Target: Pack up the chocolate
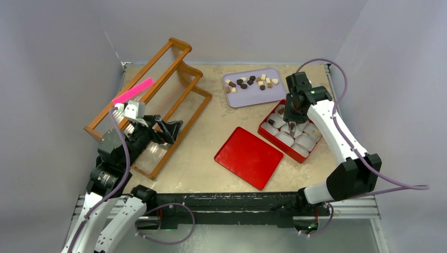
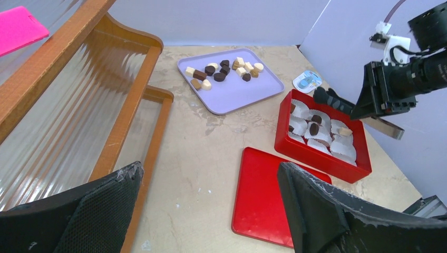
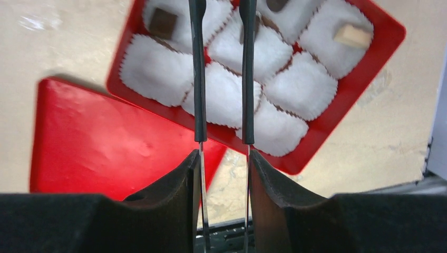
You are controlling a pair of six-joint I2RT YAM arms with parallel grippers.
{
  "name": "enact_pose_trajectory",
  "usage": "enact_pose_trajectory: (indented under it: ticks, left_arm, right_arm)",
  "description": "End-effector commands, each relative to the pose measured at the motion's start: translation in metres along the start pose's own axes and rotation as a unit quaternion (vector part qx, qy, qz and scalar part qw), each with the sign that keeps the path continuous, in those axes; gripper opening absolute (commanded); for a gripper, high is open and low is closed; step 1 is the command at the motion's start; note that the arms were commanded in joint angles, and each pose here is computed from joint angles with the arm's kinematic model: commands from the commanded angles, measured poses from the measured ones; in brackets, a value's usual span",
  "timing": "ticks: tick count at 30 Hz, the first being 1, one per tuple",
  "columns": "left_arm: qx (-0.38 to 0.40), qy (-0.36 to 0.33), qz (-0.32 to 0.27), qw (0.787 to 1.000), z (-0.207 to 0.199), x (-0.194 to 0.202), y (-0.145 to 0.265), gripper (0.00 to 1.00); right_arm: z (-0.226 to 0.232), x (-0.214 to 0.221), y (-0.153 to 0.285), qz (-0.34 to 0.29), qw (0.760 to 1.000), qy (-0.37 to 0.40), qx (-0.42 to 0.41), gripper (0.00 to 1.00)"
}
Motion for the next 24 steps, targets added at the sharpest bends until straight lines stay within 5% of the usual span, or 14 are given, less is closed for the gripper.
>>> enact_pose_trajectory:
  ticks: [1, 8, 24]
  left_arm:
    - [0.007, -0.007, -0.008, 1.0, -0.002, -0.003, 0.001, 0.97]
    - [0.001, -0.007, -0.009, 1.0, -0.001, -0.003, 0.001, 0.98]
    - [0.0, -0.008, -0.006, 1.0, 0.0, -0.002, -0.001, 0.98]
  right_arm:
    - [0.008, -0.032, 0.022, -0.091, 0.994, 0.007, -0.068, 0.37]
    - [0.038, -0.068, 0.007, -0.13, 0.981, 0.046, -0.138, 0.36]
    - [0.07, -0.114, -0.077, -0.113, 0.98, 0.131, -0.102, 0.39]
Point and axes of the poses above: each gripper's point midway between its finger pads, its own y axis back along the fingers, its own z axis along the line the jaws close on, x = y × z, the point moved 10 cm from there along y, back along the fingers, and after that the axes turned 2 degrees about y, right-handed, at the moved point
